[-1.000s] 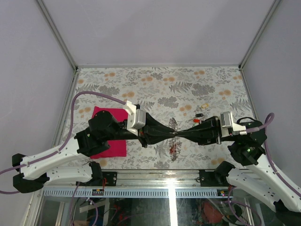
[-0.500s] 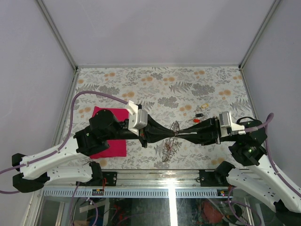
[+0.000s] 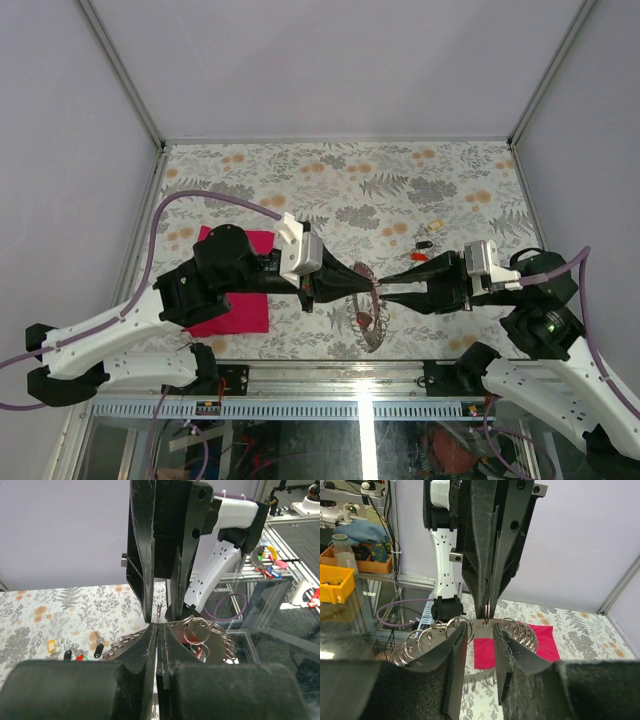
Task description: Put the keys on the keyring
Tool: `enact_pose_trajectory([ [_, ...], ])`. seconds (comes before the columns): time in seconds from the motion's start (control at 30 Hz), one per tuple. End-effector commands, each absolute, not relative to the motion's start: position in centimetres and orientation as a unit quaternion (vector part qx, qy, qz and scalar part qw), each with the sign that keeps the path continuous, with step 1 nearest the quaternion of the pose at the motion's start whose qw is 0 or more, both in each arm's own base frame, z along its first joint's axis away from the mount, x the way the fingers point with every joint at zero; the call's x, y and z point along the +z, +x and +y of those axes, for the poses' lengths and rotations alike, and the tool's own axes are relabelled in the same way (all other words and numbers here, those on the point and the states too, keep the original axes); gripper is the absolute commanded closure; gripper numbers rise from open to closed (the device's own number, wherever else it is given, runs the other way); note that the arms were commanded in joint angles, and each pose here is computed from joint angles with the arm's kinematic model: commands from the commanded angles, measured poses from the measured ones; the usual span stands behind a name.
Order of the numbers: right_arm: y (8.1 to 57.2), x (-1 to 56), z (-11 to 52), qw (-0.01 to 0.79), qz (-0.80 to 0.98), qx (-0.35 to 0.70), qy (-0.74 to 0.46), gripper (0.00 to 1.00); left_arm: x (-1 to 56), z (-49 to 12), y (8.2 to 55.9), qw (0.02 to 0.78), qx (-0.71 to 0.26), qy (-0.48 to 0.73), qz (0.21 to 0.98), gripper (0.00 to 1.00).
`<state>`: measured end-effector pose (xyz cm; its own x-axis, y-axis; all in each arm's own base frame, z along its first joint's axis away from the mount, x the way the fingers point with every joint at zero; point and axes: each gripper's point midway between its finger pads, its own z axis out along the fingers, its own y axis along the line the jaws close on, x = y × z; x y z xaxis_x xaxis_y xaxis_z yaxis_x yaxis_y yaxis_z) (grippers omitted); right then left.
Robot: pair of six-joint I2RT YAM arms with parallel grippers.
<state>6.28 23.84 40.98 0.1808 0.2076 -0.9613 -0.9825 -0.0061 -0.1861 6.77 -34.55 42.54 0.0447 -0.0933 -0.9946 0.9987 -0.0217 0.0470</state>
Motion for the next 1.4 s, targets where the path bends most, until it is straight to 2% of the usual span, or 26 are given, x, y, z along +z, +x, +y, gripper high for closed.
enact_pose_trajectory([
  [0.0, 6.24, 42.37, 23.41, 0.601, 0.385, 0.494, -0.497, 0.66, 44.40, -34.41, 6.23, 0.534, -0.517, 0.506, 0.437, 1.00],
  [0.3, 6.07, 42.56, 23.45, 0.597, 0.383, 0.498, -0.498, 0.66, 44.38, -34.48, 6.35, 0.532, -0.512, 0.509, 0.442, 1.00],
  [0.6, 6.15, 42.58, 23.74, 0.590, 0.385, 0.503, -0.500, 0.73, 44.15, -34.57, 6.20, 0.525, -0.513, 0.512, 0.446, 1.00],
  [0.73, 6.15, 42.58, 23.87, 0.587, 0.385, 0.507, -0.500, 0.82, 44.04, -34.65, 6.01, 0.518, -0.514, 0.516, 0.448, 1.00],
  [0.87, 6.25, 42.50, 24.01, 0.583, 0.389, 0.510, -0.499, 0.99, 44.22, -34.45, 5.99, 0.521, -0.514, 0.515, 0.447, 1.00],
  [0.9, 6.34, 42.45, 24.02, 0.582, 0.392, 0.508, -0.499, 1.00, 44.23, -34.39, 6.01, 0.521, -0.513, 0.514, 0.447, 1.00],
  [1.07, 6.43, 42.27, 24.07, 0.577, 0.399, 0.508, -0.499, 1.00, 44.48, -33.88, 5.91, 0.523, -0.510, 0.514, 0.449, 1.00],
  [1.17, 6.59, 42.25, 24.09, 0.579, 0.401, 0.507, -0.497, 0.77, 44.29, -33.88, 6.00, 0.521, -0.507, 0.516, 0.453, 1.00],
  [1.23, 6.59, 42.29, 24.11, 0.580, 0.400, 0.507, -0.497, 0.72, 44.12, -33.94, 5.96, 0.517, -0.506, 0.519, 0.456, 1.00],
  [1.37, 6.65, 42.26, 24.16, 0.578, 0.403, 0.507, -0.496, 0.70, 43.98, -34.10, 5.97, 0.507, -0.503, 0.524, 0.464, 1.00],
])
